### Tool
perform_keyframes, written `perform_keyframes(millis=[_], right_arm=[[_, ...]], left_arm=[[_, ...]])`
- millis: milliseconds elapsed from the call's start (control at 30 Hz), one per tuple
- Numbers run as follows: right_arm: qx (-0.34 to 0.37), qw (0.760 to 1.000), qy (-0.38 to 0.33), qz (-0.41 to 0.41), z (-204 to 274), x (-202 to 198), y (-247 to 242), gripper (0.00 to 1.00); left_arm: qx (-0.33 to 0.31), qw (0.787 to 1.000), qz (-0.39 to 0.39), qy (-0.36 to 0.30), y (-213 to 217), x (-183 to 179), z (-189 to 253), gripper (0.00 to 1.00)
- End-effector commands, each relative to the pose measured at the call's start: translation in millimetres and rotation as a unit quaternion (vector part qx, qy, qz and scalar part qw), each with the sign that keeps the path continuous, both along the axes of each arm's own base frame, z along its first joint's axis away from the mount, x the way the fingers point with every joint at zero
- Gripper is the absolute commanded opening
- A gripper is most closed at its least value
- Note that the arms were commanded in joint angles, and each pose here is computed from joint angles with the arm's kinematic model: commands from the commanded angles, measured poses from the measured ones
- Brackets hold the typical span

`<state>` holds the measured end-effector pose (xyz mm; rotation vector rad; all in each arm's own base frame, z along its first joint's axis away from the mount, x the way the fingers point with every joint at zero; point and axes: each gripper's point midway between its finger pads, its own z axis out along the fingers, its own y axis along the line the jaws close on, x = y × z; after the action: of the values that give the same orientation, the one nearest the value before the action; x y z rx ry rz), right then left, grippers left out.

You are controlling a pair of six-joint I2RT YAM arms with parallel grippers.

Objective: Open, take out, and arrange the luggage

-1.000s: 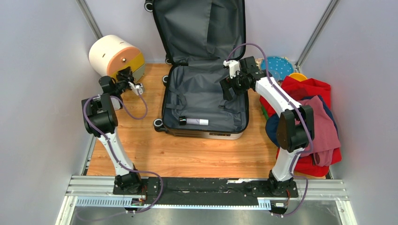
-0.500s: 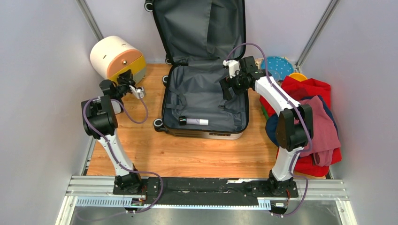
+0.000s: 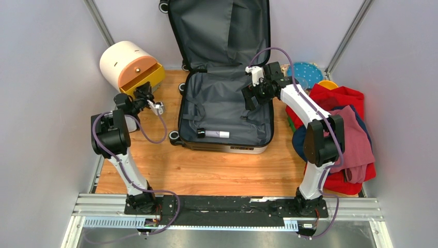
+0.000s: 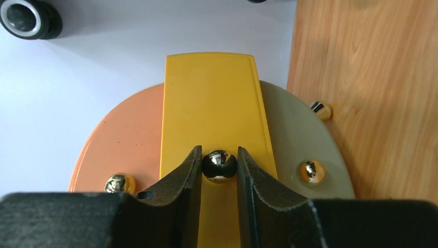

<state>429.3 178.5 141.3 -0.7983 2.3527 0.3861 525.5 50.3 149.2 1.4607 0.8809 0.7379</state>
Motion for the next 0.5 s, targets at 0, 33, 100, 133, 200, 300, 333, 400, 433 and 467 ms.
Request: perform_keyframes(millis=[0,33,100,133,200,300,333,400,433,467], right_arm=[[0.013,1.000,-0.019,0.004,16.4,4.6,6.2,0.96],[0.014,1.000,-0.018,0.005,15.9,4.2,6.3,0.96],[0.014,1.000,-0.019,0.003,16.5,4.5,5.4,0.96],[0.015,1.000,-0.020,0.004,17.0,4.4,6.4,0.96],[0.015,1.000,-0.020,0.005,17.2,3.9,6.5,0.96],[0.016,1.000,-0.019,0.005,16.4,3.1,6.6,0.96],[0.015,1.000,-0.018,0.005,15.7,2.1,6.2,0.96],[0.016,1.000,-0.018,0.005,16.1,1.7,6.1,0.96],[0.015,1.000,-0.019,0.006,15.6,2.1,6.2,0.96],[0.016,1.000,-0.018,0.004,16.4,1.2,5.2,0.96]], left_arm=[[-0.011,0.999,-0.051,0.006,-32.0,-17.6,4.6,0.22],[-0.010,0.998,-0.054,0.004,-34.6,-19.7,7.1,0.22],[-0.011,0.998,-0.060,0.009,-41.0,-24.9,3.5,0.22],[-0.009,0.998,-0.064,0.006,-43.8,-27.1,5.3,0.22],[-0.010,0.997,-0.070,0.009,-48.6,-31.5,3.0,0.22],[-0.011,0.997,-0.071,0.011,-52.1,-35.7,2.8,0.23],[-0.011,0.997,-0.071,0.011,-52.9,-36.7,2.8,0.24],[-0.011,0.997,-0.074,0.014,-56.2,-40.2,0.8,0.25],[-0.011,0.997,-0.074,0.015,-56.5,-41.6,0.2,0.29],[-0.011,0.997,-0.075,0.016,-57.4,-42.6,-1.4,0.32]])
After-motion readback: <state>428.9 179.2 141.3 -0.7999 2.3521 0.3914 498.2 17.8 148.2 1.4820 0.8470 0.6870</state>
